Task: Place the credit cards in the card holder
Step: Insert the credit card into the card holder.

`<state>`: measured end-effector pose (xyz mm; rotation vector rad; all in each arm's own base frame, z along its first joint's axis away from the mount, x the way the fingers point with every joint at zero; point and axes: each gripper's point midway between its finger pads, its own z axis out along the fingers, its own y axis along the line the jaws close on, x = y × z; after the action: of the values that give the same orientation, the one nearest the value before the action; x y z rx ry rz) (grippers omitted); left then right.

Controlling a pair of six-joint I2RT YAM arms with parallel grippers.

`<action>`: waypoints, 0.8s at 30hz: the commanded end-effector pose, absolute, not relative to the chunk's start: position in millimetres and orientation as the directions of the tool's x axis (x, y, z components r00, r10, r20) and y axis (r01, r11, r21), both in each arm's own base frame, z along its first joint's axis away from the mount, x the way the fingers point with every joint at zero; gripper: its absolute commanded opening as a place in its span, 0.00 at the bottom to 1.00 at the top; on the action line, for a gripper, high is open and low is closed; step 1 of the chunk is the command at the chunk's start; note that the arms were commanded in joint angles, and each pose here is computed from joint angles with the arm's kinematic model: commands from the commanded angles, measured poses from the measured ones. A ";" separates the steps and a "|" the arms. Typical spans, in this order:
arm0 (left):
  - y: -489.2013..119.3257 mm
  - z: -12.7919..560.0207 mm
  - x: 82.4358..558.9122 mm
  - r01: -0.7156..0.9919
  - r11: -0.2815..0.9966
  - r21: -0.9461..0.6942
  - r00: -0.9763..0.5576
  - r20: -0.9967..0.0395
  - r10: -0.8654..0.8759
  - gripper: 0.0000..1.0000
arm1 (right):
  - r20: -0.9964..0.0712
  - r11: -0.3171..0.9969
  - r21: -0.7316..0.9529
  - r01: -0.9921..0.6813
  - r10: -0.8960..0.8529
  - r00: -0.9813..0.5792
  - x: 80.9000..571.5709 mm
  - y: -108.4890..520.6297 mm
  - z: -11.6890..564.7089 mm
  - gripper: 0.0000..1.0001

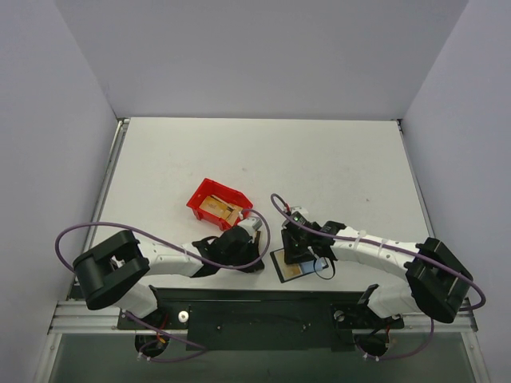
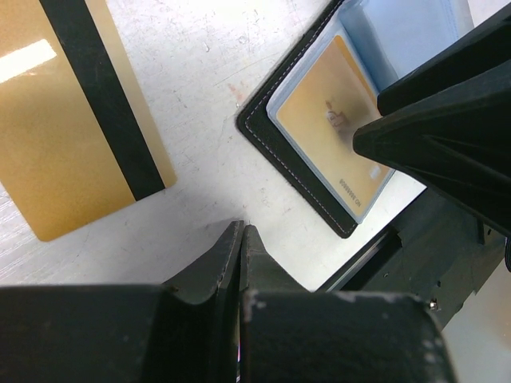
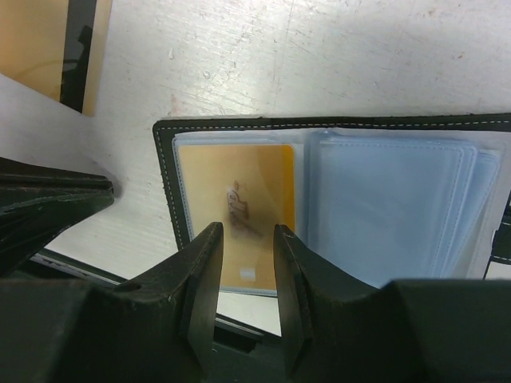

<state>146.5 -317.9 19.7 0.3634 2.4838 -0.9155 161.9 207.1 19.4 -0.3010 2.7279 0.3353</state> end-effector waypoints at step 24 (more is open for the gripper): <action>-355.4 36.5 154.3 0.467 0.684 -0.561 -0.829 -0.546 0.118 0.01 | -0.351 0.984 0.059 -0.169 -0.138 -0.926 161.3 176.2 2.1 0.29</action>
<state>149.0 -337.3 21.0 0.4173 2.4831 -0.9337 164.4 191.0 7.8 -0.2486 2.7507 0.2127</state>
